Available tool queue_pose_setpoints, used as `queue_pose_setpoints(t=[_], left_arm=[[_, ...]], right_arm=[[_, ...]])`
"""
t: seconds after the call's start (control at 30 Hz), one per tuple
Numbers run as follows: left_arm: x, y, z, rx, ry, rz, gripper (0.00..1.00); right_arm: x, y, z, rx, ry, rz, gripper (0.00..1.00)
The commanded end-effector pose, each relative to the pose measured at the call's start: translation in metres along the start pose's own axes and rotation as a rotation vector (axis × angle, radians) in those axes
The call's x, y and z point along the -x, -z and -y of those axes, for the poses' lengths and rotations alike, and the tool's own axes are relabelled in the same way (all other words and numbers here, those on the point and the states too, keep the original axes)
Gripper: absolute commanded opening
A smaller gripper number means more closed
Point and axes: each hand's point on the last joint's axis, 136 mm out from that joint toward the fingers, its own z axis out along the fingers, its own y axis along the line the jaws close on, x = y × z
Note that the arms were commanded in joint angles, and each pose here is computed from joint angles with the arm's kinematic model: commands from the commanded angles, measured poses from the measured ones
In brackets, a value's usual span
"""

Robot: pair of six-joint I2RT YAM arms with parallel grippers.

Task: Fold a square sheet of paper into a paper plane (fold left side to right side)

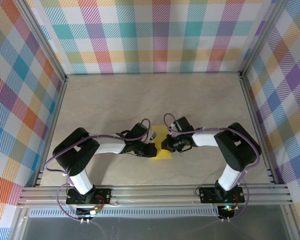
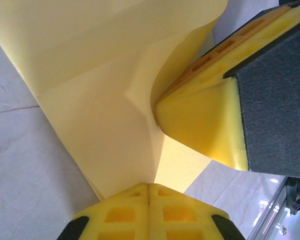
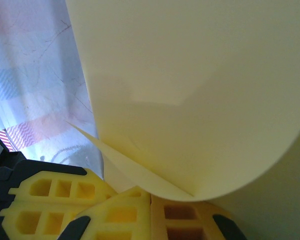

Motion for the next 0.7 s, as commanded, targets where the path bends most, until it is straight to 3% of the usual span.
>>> queue_pose_setpoints(t=[0.0,0.3,0.67], left_arm=[[-0.015,-0.003,-0.013,0.044,0.013,-0.034,0.00],[-0.020,-0.004,-0.016,0.048,0.019,-0.043,0.00],[-0.020,-0.005,-0.017,0.053,0.018,-0.045,0.00]], right_arm=[[-0.012,0.000,0.009,-0.039,-0.014,-0.034,0.00],[-0.006,0.014,-0.026,0.036,0.077,0.028,0.00],[-0.008,-0.003,-0.022,0.022,0.070,0.003,0.00]])
